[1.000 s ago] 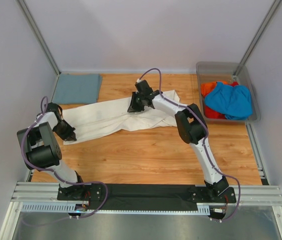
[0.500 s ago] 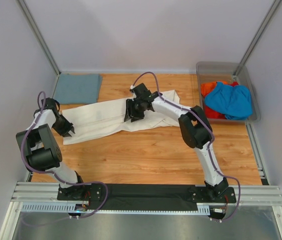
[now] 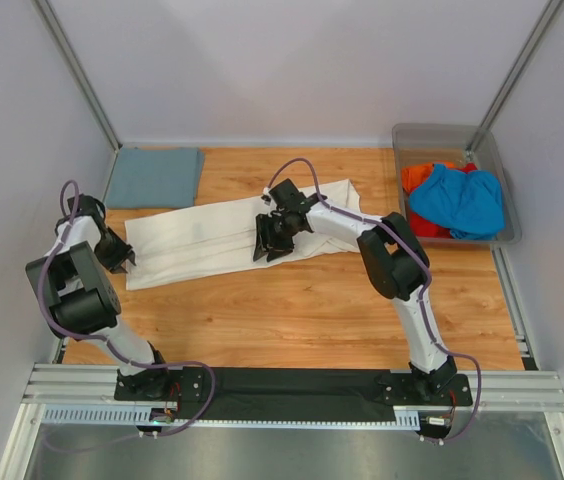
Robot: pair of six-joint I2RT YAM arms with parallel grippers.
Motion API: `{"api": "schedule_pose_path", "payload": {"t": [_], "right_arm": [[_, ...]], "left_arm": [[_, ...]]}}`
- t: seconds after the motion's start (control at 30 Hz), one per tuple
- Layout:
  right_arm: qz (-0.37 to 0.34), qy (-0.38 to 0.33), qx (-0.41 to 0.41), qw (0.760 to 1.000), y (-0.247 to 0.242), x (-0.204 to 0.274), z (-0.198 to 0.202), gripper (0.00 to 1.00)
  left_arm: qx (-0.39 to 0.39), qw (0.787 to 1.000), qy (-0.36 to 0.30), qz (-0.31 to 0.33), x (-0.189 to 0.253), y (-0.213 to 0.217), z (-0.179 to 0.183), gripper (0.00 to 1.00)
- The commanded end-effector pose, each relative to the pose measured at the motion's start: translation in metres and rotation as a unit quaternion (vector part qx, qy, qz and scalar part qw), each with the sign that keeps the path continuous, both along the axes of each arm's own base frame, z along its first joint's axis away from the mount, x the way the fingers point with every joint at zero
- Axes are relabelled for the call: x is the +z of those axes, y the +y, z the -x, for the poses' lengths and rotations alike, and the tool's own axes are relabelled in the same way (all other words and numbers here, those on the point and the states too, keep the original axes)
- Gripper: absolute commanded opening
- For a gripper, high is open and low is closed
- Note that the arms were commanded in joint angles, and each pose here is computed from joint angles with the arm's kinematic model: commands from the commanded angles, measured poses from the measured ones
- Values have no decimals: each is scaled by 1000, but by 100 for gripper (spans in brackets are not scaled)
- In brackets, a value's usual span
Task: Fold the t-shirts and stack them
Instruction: Fold the tshirt
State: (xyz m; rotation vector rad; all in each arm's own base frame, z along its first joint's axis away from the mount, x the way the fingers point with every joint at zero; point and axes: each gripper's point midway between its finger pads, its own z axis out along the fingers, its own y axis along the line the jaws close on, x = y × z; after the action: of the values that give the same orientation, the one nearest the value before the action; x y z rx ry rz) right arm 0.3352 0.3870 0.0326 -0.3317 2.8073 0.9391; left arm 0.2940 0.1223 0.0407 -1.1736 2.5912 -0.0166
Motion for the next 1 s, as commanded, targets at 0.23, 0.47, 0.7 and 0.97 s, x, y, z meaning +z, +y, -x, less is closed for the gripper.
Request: {"api": "schedule_pose_path", "payload": {"t": [0.23, 0.47, 0.7, 0.97], "right_arm": [[1, -13, 4, 1000, -6, 5, -3, 48], [-11, -9, -37, 999, -15, 35, -19, 52], [-10, -15, -97, 995, -61, 68, -38, 56], [16, -8, -205, 979, -155, 84, -61, 58]], "left_arm": [[6, 1000, -12, 24, -3, -3, -13, 35], [7, 1000, -10, 16, 6, -6, -1, 40], [1, 1000, -2, 11, 6, -5, 5, 39], [1, 1000, 7, 30, -9, -10, 3, 24]]}}
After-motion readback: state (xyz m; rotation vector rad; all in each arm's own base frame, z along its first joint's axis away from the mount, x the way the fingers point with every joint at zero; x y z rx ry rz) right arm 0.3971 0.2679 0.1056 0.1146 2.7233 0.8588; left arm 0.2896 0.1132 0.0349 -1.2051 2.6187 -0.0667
